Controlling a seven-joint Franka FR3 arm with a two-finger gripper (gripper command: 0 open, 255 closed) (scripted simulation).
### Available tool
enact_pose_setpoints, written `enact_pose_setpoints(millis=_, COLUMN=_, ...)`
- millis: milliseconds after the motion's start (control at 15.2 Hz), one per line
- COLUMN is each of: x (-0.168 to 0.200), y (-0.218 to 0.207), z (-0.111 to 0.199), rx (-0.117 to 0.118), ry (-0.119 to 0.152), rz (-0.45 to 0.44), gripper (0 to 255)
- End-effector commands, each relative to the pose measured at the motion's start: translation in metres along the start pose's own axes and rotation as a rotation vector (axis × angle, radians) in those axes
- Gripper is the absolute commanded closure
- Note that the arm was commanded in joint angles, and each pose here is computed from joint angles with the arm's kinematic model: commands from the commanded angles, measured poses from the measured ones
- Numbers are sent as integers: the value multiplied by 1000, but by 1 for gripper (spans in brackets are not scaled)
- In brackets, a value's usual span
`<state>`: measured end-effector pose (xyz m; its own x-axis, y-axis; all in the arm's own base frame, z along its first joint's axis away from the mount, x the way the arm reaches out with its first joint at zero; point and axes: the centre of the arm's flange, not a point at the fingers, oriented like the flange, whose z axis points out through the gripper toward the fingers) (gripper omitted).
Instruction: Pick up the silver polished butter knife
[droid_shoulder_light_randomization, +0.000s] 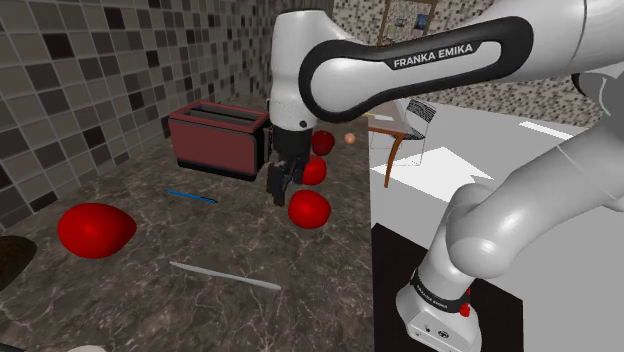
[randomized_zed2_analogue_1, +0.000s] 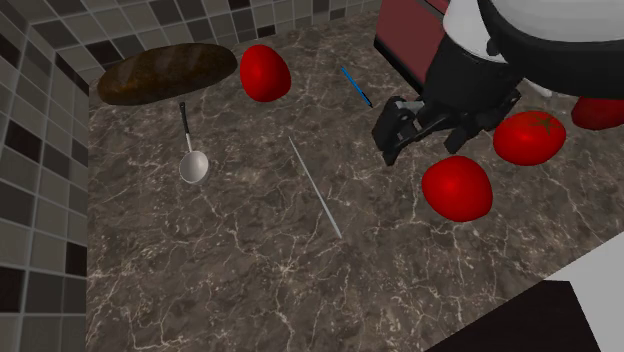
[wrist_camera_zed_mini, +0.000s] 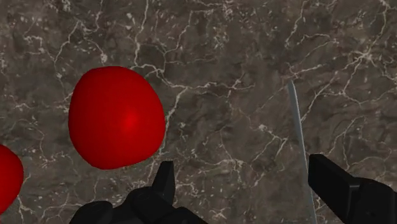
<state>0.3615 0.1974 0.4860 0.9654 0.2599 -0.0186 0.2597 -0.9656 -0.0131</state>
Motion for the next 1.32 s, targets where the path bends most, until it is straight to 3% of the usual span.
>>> enact_pose_setpoints(millis=0, x=13, y=-19, z=18, rx=-1, ry=-5, rz=-28, gripper=0)
enact_pose_setpoints(millis=792, x=66, y=-129, z=124, rx=-17, ry=-35, rz=-196, gripper=0)
enact_pose_setpoints(millis=1254, x=67, y=-128, z=161, rx=-17, ry=-35, rz=-196, gripper=0)
